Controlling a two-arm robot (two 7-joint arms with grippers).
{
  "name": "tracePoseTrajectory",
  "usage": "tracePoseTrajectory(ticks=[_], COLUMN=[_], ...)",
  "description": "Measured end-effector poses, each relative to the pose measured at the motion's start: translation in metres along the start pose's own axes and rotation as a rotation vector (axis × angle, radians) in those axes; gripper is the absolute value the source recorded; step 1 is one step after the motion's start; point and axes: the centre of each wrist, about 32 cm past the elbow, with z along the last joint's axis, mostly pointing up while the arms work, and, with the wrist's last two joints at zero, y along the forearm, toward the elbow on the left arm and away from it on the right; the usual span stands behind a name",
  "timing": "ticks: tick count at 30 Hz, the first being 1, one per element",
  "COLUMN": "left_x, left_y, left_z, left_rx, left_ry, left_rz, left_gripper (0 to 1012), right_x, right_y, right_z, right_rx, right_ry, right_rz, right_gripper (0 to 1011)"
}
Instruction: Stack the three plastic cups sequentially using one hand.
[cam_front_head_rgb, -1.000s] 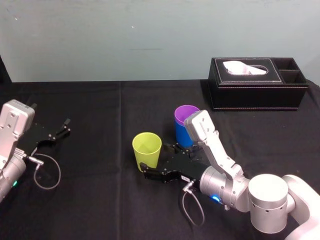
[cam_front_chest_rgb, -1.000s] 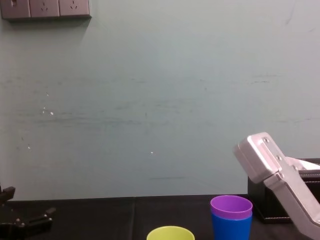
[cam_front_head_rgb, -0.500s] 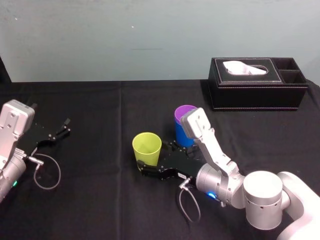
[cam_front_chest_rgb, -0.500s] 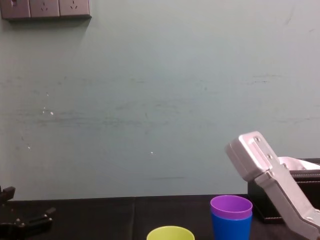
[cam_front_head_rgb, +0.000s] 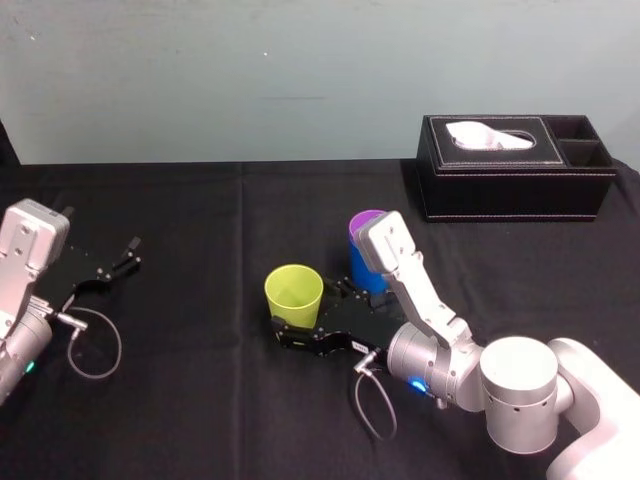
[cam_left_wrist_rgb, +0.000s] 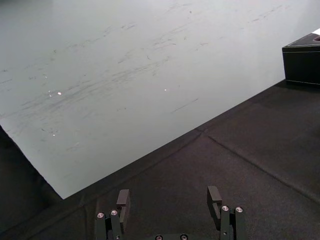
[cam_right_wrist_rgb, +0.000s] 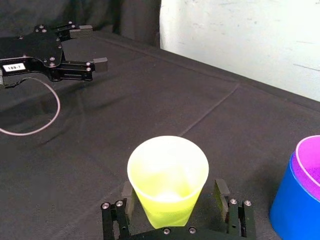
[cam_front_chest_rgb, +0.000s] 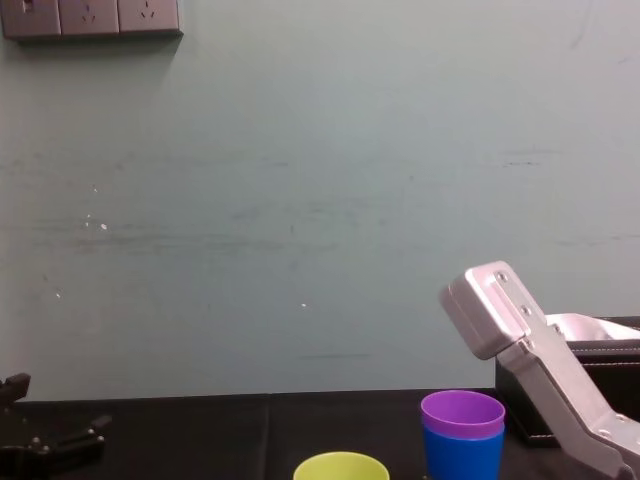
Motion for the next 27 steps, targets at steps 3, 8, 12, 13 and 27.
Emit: tracePoseTrajectory(ticks=[3, 8, 12, 13, 27], left_x=[0.0, 0.0, 0.0, 0.0, 0.0], left_y=[0.0, 0.0, 0.0, 0.0, 0.0], left_z=[0.0, 0.0, 0.0, 0.0, 0.0], left_rx=[0.0, 0.0, 0.0, 0.0, 0.0], left_ry=[0.0, 0.0, 0.0, 0.0, 0.0], left_rz=[0.0, 0.0, 0.0, 0.0, 0.0], left_gripper=[1010, 1010, 1010, 1010, 1010], right_x=[-0.0001, -0.0003, -0.0003, -0.0003, -0.0004], right_y=[-0.0002, -0.0005, -0.0007, -0.0008, -0.0012], right_z=[0.0, -0.0001, -0.0001, -0.0001, -0.0002], right_rx=[0.0, 0.001, 0.001, 0.002, 0.003], right_ry=[0.0, 0.001, 0.001, 0.001, 0.002], right_rz=[0.0, 0.001, 0.001, 0.001, 0.001], right_gripper=[1000, 963, 863, 839, 715])
